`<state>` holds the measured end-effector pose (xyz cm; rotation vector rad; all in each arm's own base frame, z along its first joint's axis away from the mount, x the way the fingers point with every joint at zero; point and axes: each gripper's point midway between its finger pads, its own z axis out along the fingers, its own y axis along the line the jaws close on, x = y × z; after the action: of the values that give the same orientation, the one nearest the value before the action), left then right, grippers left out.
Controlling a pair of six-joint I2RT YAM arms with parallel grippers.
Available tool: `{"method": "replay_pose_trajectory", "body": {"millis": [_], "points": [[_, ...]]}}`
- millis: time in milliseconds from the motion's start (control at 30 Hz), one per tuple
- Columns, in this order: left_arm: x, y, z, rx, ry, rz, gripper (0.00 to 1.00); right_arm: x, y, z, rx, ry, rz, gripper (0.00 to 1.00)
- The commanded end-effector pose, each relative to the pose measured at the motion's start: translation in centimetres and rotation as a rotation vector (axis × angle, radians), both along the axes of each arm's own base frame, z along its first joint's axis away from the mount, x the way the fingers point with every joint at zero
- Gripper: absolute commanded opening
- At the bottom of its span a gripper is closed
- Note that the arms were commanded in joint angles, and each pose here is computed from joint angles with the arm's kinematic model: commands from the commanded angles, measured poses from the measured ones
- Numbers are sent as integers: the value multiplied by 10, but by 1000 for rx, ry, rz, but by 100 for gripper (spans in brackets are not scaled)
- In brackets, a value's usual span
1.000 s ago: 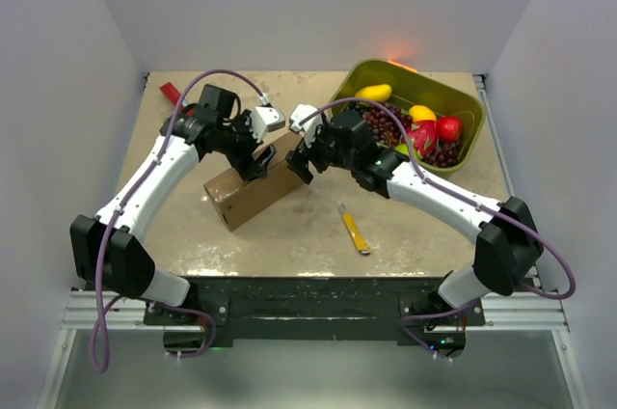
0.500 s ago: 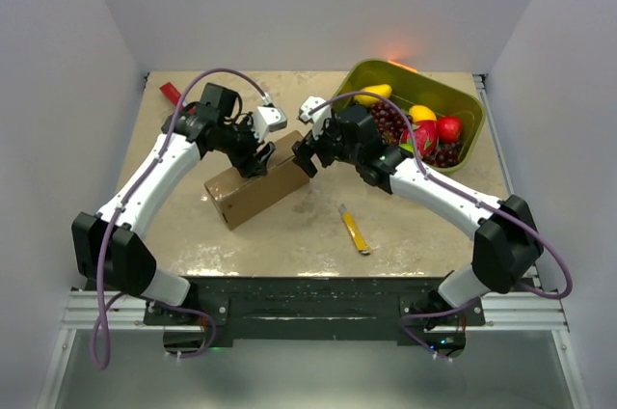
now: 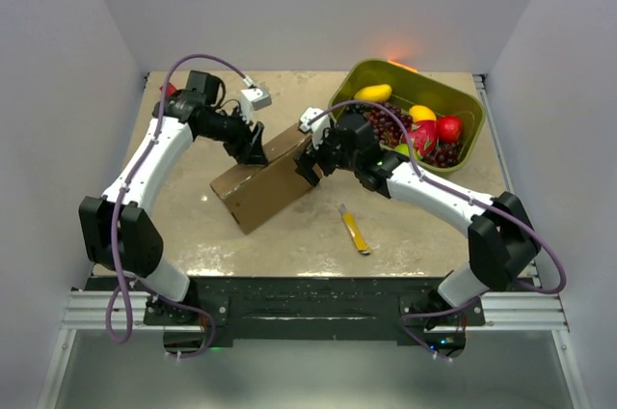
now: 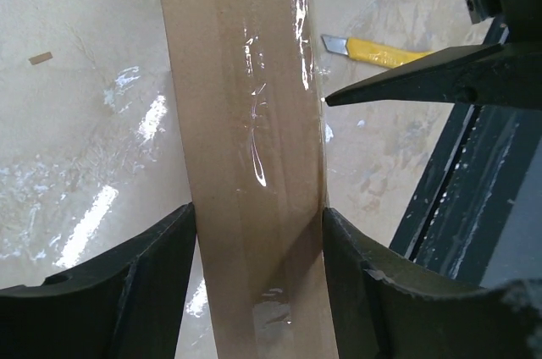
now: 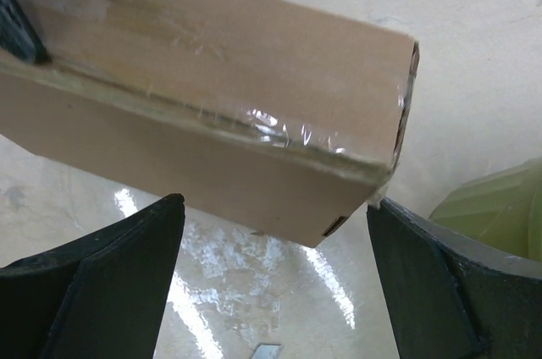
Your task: Unpack the express box
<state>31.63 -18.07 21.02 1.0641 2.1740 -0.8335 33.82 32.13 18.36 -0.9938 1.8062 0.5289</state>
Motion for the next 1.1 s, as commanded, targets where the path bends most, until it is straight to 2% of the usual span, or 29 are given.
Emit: {"method": "replay_pose_trajectory", "body": {"millis": [0,200,367,533,700,767,800,833,900,967,1033,1067], "points": [[-4,-7,22,-190,88,-1,0,0,2,2,9,-29,20,91],[-6,-9,33,-330,170,1,0,-1,2,-3,7,-19,19,91],[-23,-15,47,-481,254,-64,0,4,7,-16,-5,-10,23,91],[-29,-10,55,-573,310,-61,0,11,5,-45,-86,-12,40,91],[-30,-6,54,-591,326,-43,0,15,1,-63,-134,-9,31,91],[-21,0,41,-494,276,32,0,17,2,-52,-120,-15,24,91],[-17,4,38,-452,207,28,10,17,4,-47,-109,-17,26,91],[-9,11,36,-356,120,66,37,16,5,-41,-92,-11,27,91],[-2,14,40,-279,20,75,67,15,6,-31,-70,-7,25,91],[9,22,46,-222,-43,141,75,13,7,-28,-61,-2,28,91],[10,19,50,-207,-52,162,85,12,7,-31,-61,5,28,91],[9,15,49,-198,-37,170,87,11,7,-33,-62,11,28,91]]}}
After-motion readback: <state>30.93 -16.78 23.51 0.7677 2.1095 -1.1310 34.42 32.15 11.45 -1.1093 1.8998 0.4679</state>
